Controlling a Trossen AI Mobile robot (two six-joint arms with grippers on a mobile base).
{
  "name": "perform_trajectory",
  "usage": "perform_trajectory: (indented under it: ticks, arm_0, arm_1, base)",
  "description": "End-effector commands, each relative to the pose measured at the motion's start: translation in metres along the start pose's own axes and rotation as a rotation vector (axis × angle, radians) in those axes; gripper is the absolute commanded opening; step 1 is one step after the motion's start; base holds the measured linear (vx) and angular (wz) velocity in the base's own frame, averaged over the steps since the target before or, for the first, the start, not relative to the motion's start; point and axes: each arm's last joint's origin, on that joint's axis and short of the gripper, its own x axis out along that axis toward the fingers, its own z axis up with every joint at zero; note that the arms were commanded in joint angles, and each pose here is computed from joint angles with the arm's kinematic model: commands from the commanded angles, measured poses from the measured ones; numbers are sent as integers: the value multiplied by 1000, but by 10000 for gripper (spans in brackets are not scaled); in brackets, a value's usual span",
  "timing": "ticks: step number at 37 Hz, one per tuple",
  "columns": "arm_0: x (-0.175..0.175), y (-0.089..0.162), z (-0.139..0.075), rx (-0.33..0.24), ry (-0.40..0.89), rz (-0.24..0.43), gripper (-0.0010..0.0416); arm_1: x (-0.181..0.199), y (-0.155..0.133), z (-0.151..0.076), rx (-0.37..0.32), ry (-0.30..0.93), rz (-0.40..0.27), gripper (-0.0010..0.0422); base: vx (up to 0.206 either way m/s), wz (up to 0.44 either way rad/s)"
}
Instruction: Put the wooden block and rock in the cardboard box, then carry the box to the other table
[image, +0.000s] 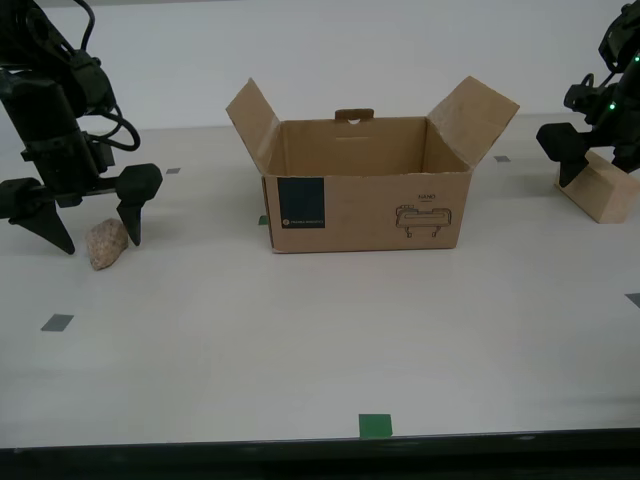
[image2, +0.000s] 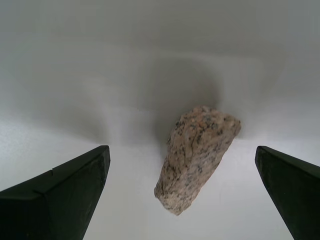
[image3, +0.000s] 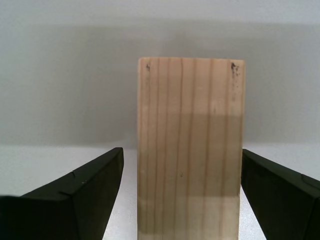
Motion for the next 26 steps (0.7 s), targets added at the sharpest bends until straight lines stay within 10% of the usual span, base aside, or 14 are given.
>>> perform_trajectory:
  ticks: [1, 26]
  arm_0:
    - [0, 0, 0, 0, 0, 2, 308]
    - [0, 0, 0, -12, -3, 2, 236]
  arm_1:
    - [0, 0, 0, -11, -5, 0, 398]
    - [0, 0, 3, -7, -38, 57, 398]
  base:
    - [0, 0]
    - [0, 0]
